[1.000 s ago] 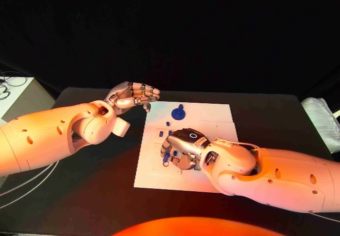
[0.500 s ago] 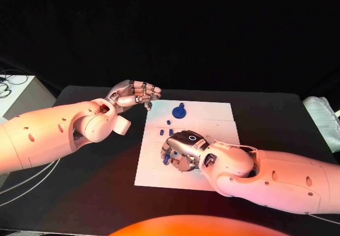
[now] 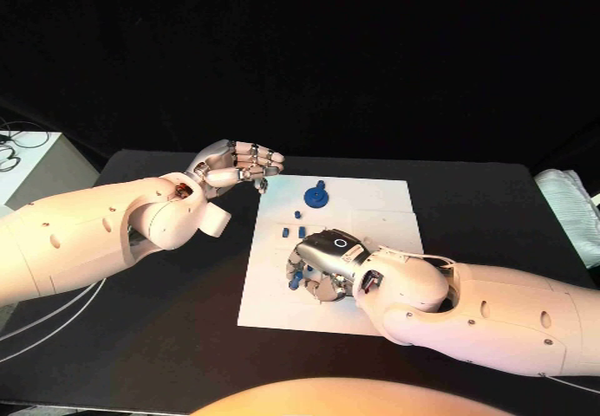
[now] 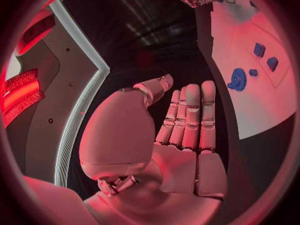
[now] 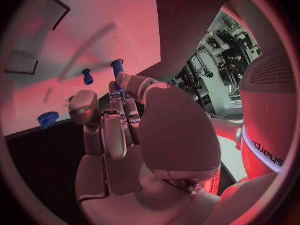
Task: Assemble the parts on the task board
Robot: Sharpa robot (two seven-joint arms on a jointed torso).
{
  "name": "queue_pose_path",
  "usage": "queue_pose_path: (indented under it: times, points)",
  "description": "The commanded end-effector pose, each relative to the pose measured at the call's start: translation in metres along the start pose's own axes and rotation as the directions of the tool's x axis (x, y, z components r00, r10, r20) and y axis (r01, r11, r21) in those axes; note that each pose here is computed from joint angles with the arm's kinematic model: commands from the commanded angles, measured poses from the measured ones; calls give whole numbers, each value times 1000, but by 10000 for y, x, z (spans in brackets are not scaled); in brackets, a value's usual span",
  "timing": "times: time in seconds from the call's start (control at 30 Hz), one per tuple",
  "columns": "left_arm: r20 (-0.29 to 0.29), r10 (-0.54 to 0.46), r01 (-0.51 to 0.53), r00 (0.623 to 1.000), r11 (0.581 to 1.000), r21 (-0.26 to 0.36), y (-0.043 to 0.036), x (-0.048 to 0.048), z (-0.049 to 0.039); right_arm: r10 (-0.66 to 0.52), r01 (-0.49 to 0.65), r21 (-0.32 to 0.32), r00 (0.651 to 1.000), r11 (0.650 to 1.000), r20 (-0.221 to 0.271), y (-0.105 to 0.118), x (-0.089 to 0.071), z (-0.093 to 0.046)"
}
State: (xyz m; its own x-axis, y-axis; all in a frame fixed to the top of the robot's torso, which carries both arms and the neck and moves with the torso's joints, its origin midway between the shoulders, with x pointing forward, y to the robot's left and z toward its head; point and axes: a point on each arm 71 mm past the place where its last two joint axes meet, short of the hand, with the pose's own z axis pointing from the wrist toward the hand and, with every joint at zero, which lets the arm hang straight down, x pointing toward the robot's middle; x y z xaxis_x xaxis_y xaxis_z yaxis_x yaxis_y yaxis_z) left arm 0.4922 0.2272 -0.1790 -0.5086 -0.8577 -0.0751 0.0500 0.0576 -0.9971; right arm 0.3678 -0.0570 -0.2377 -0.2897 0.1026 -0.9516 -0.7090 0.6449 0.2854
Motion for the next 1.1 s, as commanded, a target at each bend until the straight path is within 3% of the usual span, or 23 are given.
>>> queue_pose_path:
  times: [0.03, 0.37, 1.1]
  points:
    - [-15, -6, 6, 1000, 1000, 5, -7, 19, 2, -33, 32, -6, 998, 999, -52, 8, 51, 9]
    - [-14, -5, 6, 1000, 1000, 4, -8, 15, -4, -40, 40, -6, 997, 999, -67, 19, 105, 26]
    - [-19, -6, 6, 1000, 1000, 1, -7, 17, -8, 30, -30, -37, 1000, 999, 6, -10, 79, 26]
